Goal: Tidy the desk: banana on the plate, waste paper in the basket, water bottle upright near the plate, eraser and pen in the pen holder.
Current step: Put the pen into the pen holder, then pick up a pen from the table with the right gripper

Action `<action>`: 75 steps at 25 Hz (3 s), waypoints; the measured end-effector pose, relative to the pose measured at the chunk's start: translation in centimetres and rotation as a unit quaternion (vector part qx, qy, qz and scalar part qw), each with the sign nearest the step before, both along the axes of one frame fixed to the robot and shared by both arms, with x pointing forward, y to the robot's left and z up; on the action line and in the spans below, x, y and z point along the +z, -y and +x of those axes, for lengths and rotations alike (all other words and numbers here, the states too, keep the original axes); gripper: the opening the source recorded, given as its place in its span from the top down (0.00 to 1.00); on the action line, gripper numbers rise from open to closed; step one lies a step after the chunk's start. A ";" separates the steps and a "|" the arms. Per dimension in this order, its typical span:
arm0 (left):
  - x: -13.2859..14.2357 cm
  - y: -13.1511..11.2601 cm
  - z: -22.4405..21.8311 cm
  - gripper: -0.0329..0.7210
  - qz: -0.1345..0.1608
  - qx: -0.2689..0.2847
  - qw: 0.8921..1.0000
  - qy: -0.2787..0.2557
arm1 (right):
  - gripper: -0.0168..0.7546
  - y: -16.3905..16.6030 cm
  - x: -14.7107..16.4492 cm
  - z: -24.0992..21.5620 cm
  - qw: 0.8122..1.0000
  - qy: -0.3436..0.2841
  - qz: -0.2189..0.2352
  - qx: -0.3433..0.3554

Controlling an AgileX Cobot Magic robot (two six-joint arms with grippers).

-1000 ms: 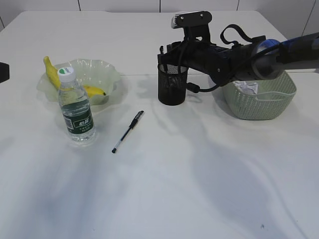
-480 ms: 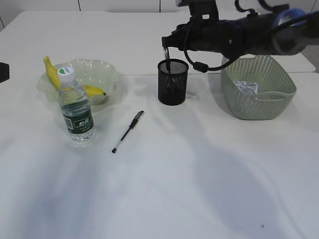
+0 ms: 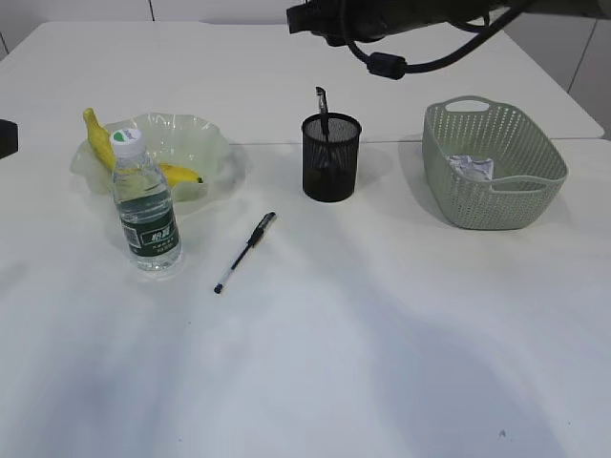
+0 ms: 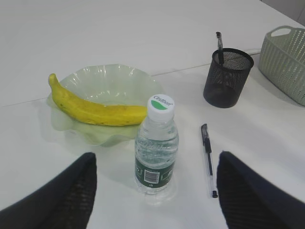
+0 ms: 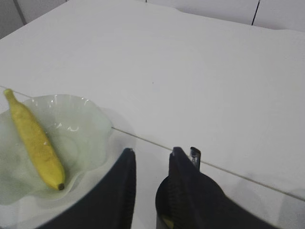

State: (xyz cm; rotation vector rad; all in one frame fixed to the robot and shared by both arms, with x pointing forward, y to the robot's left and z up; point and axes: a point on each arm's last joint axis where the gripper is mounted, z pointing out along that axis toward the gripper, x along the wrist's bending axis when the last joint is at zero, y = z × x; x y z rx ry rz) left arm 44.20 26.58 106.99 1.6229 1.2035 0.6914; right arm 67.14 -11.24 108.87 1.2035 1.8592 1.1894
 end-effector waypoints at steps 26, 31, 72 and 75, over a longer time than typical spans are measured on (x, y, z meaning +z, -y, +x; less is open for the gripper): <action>0.0 0.1 0.0 0.23 -0.001 -0.003 1.000 -0.001 | 0.73 -0.5 -1.6 -4.8 0.956 -0.293 0.024 -0.004; 0.0 0.2 -0.1 0.23 -0.003 -0.010 1.000 -0.003 | 0.73 -0.5 -1.6 -4.8 0.948 -0.312 0.051 -0.031; 0.0 0.2 -0.1 0.23 -0.003 -0.010 1.000 -0.003 | 0.73 -5.7 -5.4 -4.8 0.819 -0.474 0.259 -0.192; 0.0 0.2 -0.1 0.23 -0.003 -0.010 1.000 -0.003 | 0.73 -6.9 -5.5 -3.9 0.834 -0.457 0.249 -0.185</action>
